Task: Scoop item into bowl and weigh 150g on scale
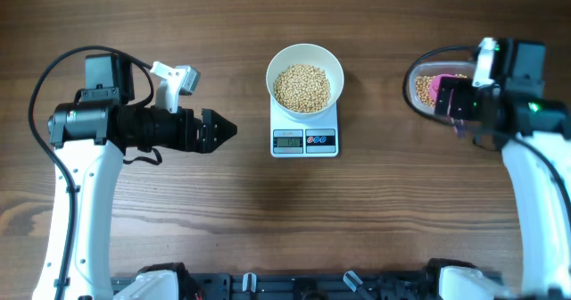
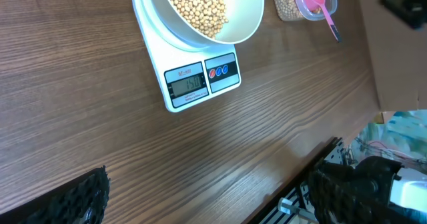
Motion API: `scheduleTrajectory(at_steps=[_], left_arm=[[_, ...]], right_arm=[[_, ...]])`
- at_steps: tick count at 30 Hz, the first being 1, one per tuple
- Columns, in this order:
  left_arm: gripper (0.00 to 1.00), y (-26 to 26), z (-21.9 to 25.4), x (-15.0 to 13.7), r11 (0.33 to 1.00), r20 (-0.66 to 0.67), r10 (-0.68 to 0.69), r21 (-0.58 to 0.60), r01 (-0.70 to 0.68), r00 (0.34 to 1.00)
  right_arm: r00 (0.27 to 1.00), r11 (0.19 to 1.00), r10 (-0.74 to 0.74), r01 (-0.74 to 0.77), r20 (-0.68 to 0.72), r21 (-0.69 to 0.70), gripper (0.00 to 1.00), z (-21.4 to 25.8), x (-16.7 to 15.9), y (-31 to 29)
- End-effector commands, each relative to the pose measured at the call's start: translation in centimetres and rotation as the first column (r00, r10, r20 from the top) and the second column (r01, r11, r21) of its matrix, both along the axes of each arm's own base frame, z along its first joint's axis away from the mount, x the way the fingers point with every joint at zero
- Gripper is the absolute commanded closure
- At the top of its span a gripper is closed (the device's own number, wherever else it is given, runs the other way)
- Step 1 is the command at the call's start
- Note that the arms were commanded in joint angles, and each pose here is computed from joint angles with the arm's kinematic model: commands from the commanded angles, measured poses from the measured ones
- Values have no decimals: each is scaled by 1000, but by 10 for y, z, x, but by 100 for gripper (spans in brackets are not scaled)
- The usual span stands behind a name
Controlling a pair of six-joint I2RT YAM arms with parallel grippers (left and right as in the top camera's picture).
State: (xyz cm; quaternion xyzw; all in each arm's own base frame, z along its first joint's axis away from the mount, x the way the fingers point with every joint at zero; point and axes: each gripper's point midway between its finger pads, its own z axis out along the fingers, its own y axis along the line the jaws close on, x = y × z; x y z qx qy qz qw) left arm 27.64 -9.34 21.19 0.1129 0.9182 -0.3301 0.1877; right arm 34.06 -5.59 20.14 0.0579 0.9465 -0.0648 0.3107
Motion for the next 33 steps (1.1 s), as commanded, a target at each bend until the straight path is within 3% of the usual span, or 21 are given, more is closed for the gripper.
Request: scheduleTrajectory(at_steps=[1,3,7,14,21,33], left_arm=[[0,-1,6,3,1000,37,-21,5,21,999],[0,-1,6,3,1000,37,-20,4,20,999],[0,-1,6,3,1000,37,-21,5,21,999],[0,-1,6,3,1000,37,-21,5,21,999],[0,-1,6,3,1000,37,-21,5,21,999],[0,-1,6,3,1000,37,-21,5,21,999]], right_arm=[[988,995,45,-57,146,81,0,49,-15,21],[981,983,93,-117,170,139,0,60,-34,38],[984,969,-20,-24,178,246,0,72,-67,44],[979,958,-72,15,190,285,0,81,-124,50],[986,942,-116,71,118,329,0,70,-144,53],[986,949,-124,86,110,302,0,68,-146,48]])
